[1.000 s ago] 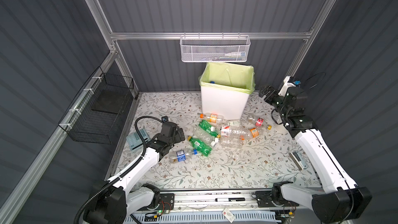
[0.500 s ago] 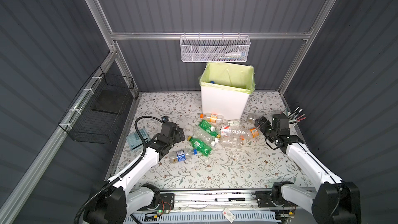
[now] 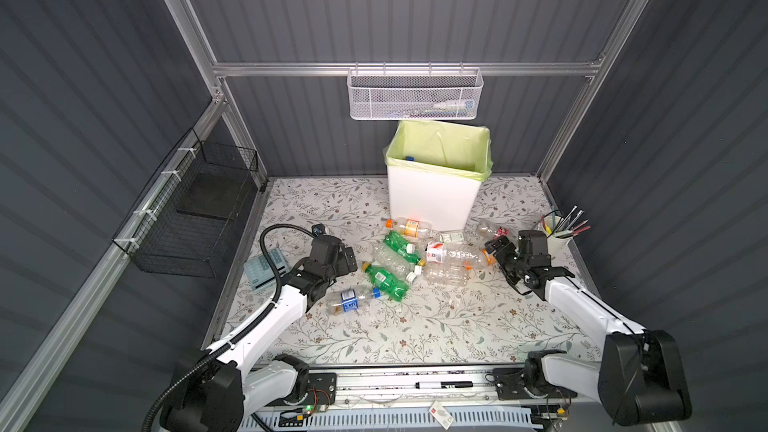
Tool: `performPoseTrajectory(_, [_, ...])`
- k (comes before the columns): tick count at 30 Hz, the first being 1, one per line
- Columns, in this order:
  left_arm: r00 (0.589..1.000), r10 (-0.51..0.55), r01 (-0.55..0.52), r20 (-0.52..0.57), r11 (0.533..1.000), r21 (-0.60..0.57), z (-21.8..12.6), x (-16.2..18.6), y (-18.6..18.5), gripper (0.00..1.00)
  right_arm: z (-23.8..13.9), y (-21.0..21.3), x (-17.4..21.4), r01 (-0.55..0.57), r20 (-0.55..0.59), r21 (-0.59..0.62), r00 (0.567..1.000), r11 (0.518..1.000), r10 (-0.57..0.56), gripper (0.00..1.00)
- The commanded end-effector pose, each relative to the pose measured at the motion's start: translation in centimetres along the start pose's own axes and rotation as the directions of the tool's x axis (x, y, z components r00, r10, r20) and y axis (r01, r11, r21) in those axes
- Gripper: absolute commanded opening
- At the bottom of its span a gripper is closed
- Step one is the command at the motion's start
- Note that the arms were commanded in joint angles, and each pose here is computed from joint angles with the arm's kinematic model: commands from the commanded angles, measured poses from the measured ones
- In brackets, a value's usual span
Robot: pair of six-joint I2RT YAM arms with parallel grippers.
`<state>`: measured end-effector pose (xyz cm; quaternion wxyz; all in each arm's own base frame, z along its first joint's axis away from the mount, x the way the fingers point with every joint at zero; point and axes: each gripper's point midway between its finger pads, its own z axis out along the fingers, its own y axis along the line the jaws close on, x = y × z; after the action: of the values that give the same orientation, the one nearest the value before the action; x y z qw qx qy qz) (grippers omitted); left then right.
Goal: Throw the plastic bottles in the bin
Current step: 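Lower the right gripper onto a clear orange-labelled bottle and grasp it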
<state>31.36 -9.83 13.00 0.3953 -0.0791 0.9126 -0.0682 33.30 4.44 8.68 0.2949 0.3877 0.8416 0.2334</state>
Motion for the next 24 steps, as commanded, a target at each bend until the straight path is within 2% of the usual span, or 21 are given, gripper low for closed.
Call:
performPoseTrajectory(1, [1.000,-0.001,0.001,0.008,1.000,0.001,-0.4,-0.1,0.3,1.00,0.7,1.0,-0.6,-0.006,-0.006,-0.016,1.000,1.000,0.006,0.94])
performPoseTrajectory(16, [1.000,-0.003,0.003,0.014,1.000,-0.015,-0.8,0.1,0.8,1.00,3.8,-3.4,0.3,0.011,-0.084,0.118,0.997,0.993,-0.001,0.83])
performPoseTrajectory(24, [1.000,-0.003,0.004,0.014,1.000,-0.014,-0.7,0.1,0.7,1.00,2.9,-4.1,1.0,0.036,-0.082,0.100,0.996,0.994,-0.028,0.60])
